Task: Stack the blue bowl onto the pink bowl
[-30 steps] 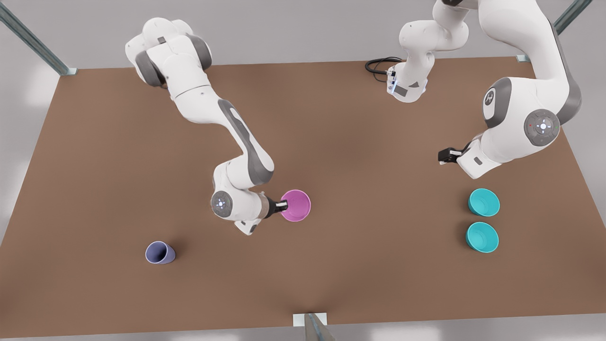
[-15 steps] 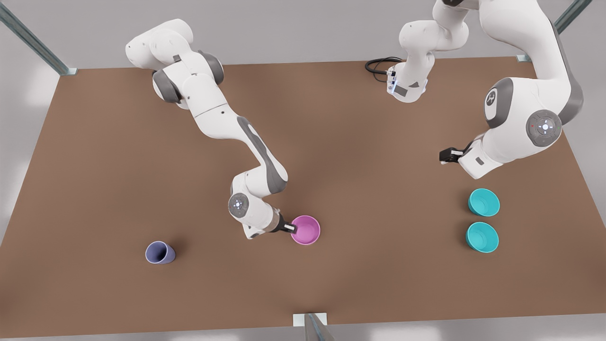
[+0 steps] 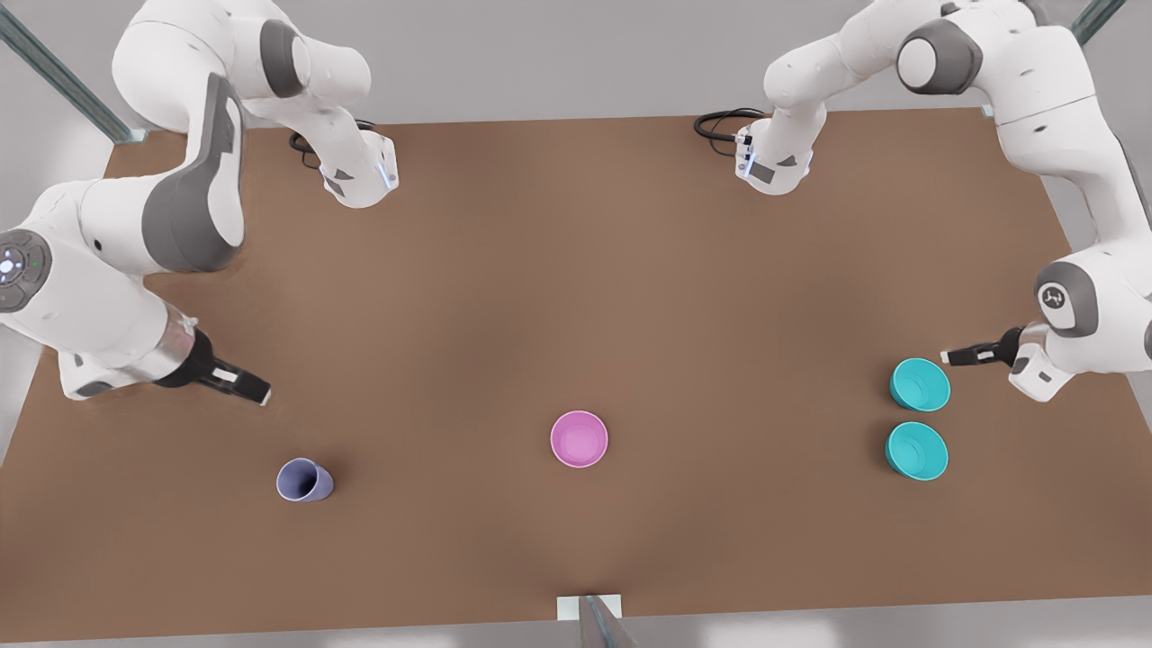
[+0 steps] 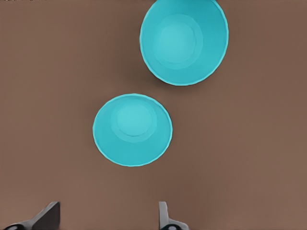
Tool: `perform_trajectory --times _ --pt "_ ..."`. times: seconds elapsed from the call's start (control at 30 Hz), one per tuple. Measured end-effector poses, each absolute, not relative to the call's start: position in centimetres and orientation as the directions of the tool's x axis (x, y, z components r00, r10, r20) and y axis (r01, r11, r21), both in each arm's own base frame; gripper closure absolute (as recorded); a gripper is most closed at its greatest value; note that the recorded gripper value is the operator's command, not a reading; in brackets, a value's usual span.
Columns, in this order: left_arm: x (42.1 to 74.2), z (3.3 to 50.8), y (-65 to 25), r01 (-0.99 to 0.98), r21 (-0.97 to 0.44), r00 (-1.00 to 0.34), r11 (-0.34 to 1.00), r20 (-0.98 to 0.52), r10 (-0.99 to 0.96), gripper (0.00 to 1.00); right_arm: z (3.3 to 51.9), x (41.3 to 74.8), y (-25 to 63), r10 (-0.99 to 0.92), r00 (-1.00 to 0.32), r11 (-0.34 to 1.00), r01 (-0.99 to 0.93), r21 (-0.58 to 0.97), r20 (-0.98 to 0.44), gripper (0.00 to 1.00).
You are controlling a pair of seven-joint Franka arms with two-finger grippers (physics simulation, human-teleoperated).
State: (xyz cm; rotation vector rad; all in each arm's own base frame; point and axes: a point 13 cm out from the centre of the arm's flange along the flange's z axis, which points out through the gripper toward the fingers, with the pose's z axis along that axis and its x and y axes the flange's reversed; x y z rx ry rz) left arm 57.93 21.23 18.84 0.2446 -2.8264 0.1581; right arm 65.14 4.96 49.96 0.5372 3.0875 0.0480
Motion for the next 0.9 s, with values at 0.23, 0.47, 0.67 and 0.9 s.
perform_trajectory --times 0.23,0.47,0.67,0.9 --pt "58.5 8.8 25.7 -0.170 -0.134 -0.961 0.976 0.243 -0.134 0.00 49.0 53.4 1.7 0.173 -0.976 0.985 0.174 0.000 0.131 0.00" --pt "58.8 5.6 25.4 -0.123 -0.189 -0.975 0.974 0.206 -0.083 0.59 48.7 54.0 2.8 0.034 -0.994 0.999 0.034 -0.002 0.102 0.00" --pt "59.1 5.8 24.4 -0.060 -0.207 -0.981 0.977 0.195 -0.019 0.79 48.8 54.2 3.2 -0.044 -0.995 0.999 -0.045 -0.003 0.091 0.00" --pt "63.7 18.3 15.6 0.117 -0.173 -0.984 0.978 0.110 0.137 0.79 48.7 54.3 2.5 -0.090 -0.992 0.996 -0.090 -0.001 0.090 0.00"
